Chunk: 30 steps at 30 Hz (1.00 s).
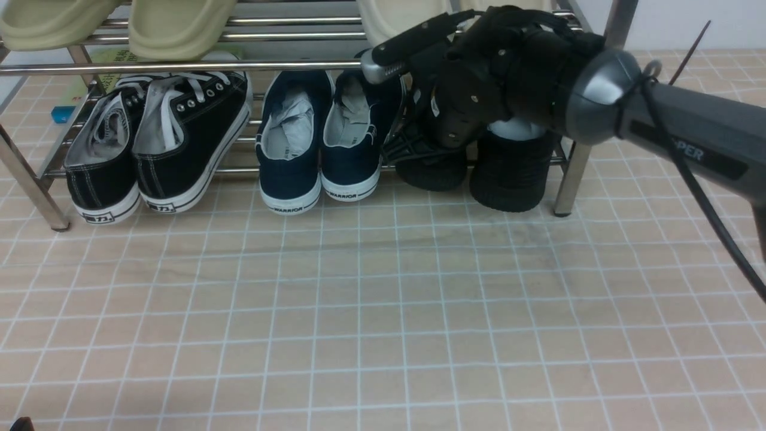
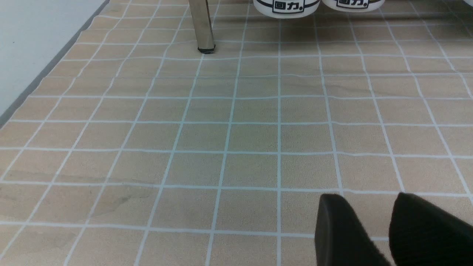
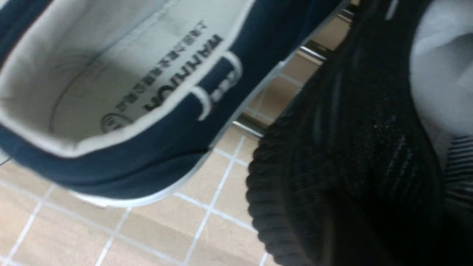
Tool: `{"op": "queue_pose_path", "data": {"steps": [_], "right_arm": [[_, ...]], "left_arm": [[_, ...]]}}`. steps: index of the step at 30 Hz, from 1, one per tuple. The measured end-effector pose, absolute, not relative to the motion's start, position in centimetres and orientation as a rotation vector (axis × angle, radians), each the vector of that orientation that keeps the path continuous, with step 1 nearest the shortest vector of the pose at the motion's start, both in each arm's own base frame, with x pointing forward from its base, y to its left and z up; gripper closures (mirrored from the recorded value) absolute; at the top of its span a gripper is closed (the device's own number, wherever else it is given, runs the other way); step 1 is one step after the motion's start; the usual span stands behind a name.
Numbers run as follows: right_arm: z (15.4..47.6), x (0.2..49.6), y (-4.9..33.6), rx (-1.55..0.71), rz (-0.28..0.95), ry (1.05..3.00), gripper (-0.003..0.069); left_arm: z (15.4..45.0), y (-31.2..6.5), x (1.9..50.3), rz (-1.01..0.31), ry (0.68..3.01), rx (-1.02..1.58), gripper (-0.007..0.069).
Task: Take the shoes off the shelf from the light coffee tablecloth by hand.
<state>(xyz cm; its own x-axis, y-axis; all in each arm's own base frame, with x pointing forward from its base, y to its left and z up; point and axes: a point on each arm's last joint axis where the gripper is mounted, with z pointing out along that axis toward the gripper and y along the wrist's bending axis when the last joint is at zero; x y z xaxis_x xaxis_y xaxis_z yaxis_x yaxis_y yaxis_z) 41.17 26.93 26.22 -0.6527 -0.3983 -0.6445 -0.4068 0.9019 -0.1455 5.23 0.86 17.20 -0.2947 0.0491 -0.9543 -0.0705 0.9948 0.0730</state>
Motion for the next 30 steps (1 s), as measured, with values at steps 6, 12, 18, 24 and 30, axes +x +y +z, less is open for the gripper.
{"op": "queue_pose_path", "data": {"steps": [6, 12, 18, 24, 30], "right_arm": [[26.9, 40.7, 26.9, -0.639, 0.035, 2.358, 0.0549], [29.1, 39.3, 26.4, -0.684, 0.075, 2.379, 0.0549], [32.0, 37.3, 25.7, -0.744, 0.133, 2.394, 0.0549], [34.3, 35.5, 25.1, -0.808, 0.190, 2.400, 0.0549], [37.0, 33.5, 24.2, -0.838, 0.256, 2.394, 0.0549]], "left_arm": [[17.2, 0.9, 5.2, 0.117, 1.866, -0.015, 0.0385], [17.2, 0.9, 5.2, 0.117, 1.866, -0.015, 0.0385], [17.2, 0.9, 5.2, 0.117, 1.866, -0.015, 0.0385], [17.2, 0.9, 5.2, 0.117, 1.867, -0.016, 0.0385], [17.2, 0.9, 5.2, 0.117, 1.867, -0.016, 0.0385]]}}
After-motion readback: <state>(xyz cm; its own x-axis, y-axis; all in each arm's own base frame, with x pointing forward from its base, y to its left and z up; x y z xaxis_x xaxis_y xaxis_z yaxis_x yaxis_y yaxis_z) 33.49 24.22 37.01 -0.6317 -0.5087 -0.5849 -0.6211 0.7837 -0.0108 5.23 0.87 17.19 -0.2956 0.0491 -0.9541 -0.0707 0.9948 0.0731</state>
